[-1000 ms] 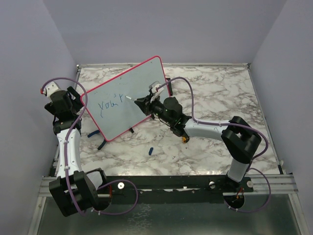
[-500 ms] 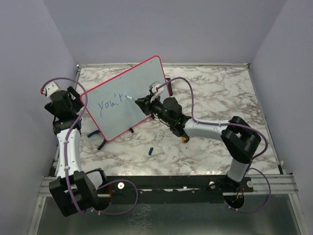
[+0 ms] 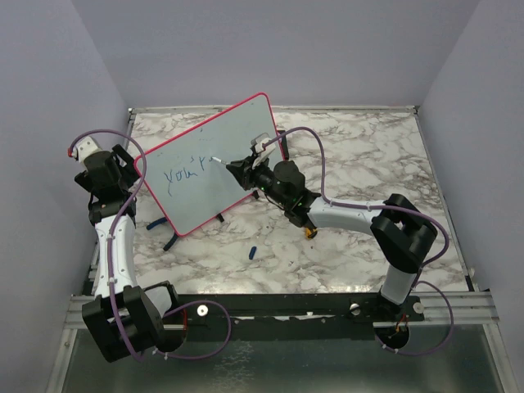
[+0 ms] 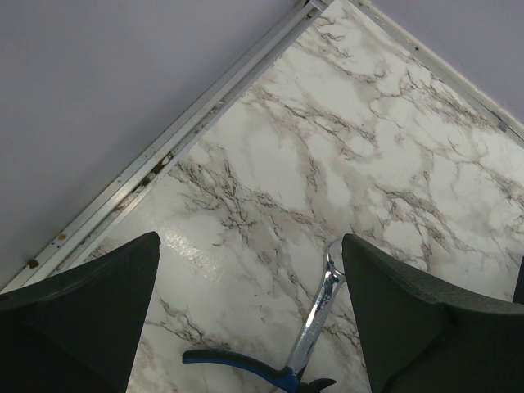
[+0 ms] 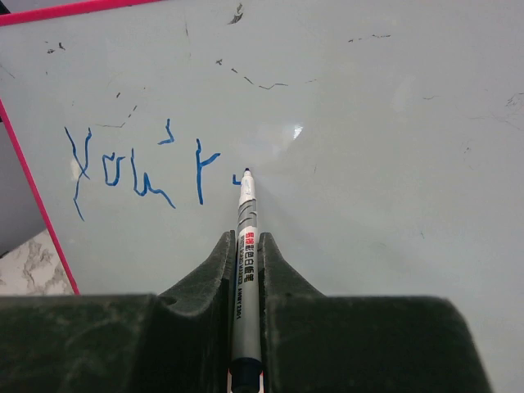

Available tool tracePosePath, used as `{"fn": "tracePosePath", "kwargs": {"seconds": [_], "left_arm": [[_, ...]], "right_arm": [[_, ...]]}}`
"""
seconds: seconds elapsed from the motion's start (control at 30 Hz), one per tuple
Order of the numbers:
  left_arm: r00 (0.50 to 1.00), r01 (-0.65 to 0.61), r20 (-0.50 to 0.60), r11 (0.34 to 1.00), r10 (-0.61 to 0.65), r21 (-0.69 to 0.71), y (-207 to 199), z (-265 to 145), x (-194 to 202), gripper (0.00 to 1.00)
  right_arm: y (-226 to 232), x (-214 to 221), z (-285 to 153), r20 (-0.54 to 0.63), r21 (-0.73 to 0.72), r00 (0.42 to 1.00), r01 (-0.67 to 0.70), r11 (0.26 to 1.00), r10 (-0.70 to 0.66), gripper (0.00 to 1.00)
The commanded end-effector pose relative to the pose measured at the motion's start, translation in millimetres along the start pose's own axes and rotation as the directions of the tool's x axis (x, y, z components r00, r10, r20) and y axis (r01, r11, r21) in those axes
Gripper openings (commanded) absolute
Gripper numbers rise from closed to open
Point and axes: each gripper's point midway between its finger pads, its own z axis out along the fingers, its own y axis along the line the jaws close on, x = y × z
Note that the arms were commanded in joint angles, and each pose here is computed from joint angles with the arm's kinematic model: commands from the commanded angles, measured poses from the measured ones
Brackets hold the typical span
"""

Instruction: Write a sentence on the whiteboard

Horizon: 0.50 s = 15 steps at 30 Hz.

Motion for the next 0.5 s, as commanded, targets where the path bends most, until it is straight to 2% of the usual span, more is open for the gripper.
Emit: {"fn": "tracePosePath", "kwargs": {"seconds": [0.0, 0.47], "left_arm": [[1.0, -0.003, 0.0, 1.0, 0.003, 0.026, -3.1, -0.3, 0.5, 0.93], [1.0, -0.003, 0.0, 1.0, 0.003, 0.027, -3.5, 0.0, 0.5, 0.93]], "right_arm": [[-12.8, -10.2, 5.6, 0.021, 0.055, 1.0, 0.007, 0.998, -0.009, 0.01], [0.8, 0.6, 13.2, -0.014, -0.024, 1.0, 0.008, 1.0, -0.009, 0.01]]}}
